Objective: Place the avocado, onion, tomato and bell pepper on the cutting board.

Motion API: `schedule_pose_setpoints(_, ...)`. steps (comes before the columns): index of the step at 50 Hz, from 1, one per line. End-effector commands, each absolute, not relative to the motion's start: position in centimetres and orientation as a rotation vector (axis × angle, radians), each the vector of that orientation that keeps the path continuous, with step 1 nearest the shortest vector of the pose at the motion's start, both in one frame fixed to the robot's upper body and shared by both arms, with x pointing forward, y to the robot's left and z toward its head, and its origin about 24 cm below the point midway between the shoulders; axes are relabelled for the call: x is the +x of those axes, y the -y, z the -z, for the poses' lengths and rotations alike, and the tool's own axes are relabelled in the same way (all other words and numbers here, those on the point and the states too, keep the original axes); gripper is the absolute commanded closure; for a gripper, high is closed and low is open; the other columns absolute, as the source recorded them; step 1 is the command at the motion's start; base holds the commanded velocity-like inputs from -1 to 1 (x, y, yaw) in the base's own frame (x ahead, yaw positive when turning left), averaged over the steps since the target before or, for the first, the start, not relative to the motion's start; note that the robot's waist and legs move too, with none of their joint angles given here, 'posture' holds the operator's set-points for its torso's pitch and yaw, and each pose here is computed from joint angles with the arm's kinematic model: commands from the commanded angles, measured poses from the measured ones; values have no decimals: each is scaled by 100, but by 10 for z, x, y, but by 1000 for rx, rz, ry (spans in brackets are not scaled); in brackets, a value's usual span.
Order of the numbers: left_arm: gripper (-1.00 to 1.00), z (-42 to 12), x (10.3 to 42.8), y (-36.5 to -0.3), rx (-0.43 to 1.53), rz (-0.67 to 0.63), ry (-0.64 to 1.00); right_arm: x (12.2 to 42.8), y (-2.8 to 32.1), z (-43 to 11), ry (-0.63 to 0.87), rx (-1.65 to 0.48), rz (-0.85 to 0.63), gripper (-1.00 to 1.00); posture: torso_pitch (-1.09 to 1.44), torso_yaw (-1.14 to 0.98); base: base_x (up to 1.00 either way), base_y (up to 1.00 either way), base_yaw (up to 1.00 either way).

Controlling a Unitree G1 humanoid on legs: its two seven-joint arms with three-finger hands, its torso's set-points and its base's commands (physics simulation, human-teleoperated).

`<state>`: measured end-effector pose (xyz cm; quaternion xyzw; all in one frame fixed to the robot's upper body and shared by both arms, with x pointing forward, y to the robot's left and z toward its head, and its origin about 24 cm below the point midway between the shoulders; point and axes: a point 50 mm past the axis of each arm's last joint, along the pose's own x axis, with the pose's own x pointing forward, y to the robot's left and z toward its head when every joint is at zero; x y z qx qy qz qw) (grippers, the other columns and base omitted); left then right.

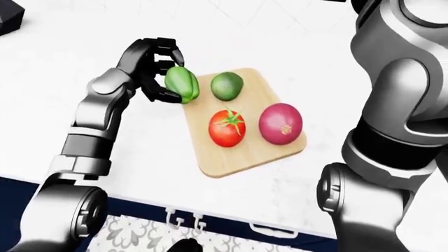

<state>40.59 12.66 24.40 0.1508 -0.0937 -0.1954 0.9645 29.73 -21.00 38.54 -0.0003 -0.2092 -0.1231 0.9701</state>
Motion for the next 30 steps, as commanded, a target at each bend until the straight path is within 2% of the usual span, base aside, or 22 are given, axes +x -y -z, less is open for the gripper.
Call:
schedule_pose_setpoints(1,100,-271,401,-122,313,399,308,285,210,-401,517,9,252,-100,22,23,0,0,0)
schedule_pose_setpoints(30,100,-268,403,-97,306,447,324,282,218,-394,505,16,267,-100,22,23,0,0,0)
